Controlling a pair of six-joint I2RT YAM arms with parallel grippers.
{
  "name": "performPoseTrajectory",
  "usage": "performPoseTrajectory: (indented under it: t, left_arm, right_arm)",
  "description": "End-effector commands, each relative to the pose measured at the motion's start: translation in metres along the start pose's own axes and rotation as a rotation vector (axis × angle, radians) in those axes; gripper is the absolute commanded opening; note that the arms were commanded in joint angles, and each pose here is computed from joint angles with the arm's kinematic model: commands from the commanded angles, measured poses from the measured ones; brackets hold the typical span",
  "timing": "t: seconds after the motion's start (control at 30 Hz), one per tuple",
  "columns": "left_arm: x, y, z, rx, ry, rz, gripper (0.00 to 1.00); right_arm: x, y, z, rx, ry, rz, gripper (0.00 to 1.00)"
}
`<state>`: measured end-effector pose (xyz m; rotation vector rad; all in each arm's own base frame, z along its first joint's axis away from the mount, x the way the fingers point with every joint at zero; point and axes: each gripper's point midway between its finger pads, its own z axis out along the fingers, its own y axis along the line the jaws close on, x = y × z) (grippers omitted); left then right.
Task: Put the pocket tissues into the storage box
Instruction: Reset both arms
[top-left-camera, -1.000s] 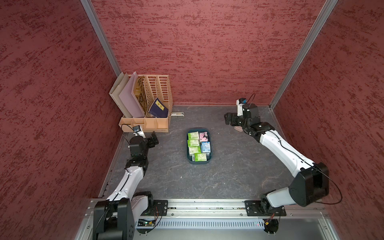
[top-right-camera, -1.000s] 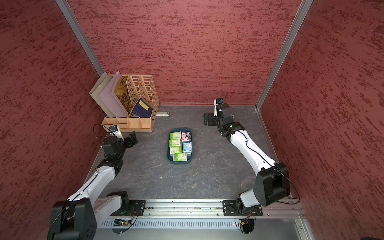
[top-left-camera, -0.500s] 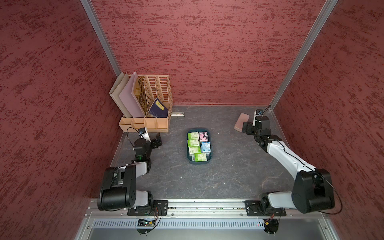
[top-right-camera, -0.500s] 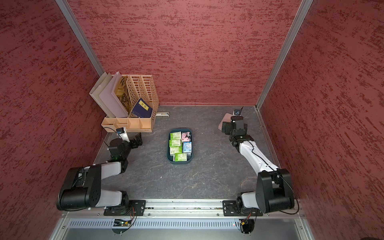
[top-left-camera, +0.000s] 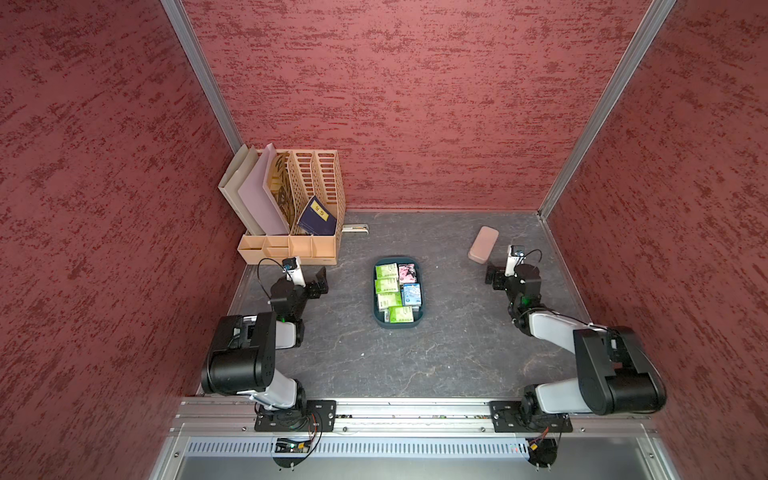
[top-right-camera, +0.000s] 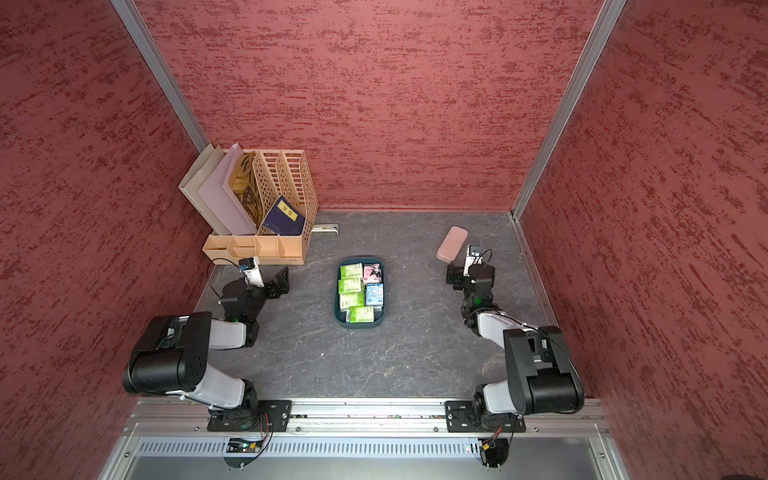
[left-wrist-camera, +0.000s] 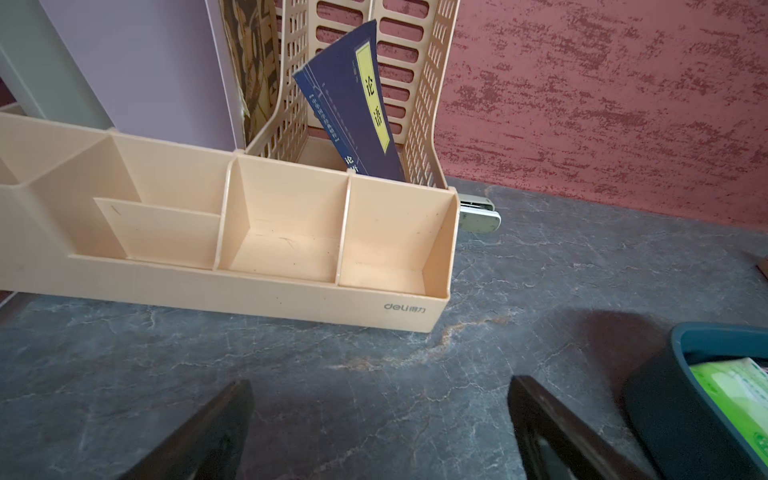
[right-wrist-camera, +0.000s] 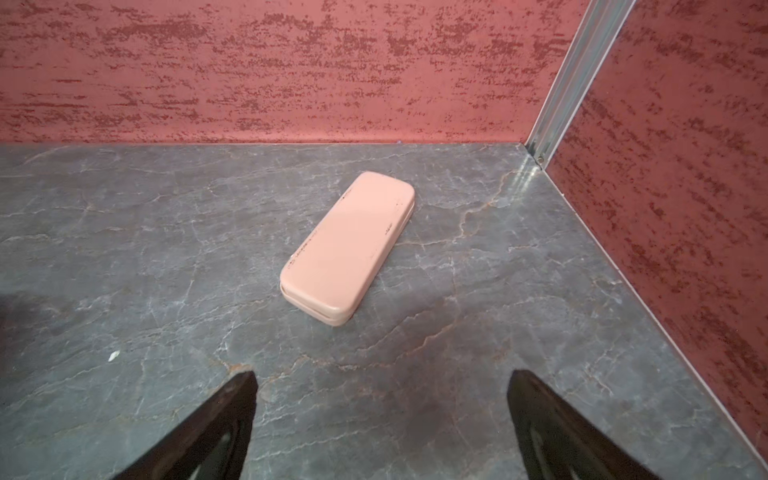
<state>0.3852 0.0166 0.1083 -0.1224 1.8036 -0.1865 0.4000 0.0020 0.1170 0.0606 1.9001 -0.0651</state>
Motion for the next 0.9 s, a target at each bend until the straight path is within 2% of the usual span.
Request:
performPoseTrajectory:
  t: [0.0,0.6,0.7,0.87]
  left_arm:
    - [-0.012,-0.002,-0.001,0.015,-0.047,0.025,1.0]
    - [-0.01,-0.01,0.01,0.017,0.001,0.062,1.0]
    - [-0.008,-0.018,0.013,0.054,0.023,0.084,1.0]
    - [-0.007,-0.02,0.015,0.015,0.022,0.111,1.0]
  right_arm:
    - [-0.004,0.006,-0.004,-0.048,-0.144,-0.004,0.98]
    - [-0.001,0.003,0.002,-0.026,-0.102,0.005,0.99]
    - [-0.002,0.003,0.002,-0.025,-0.103,0.006,0.99]
    - [-0.002,0.003,0.002,-0.025,-0.103,0.005,0.99]
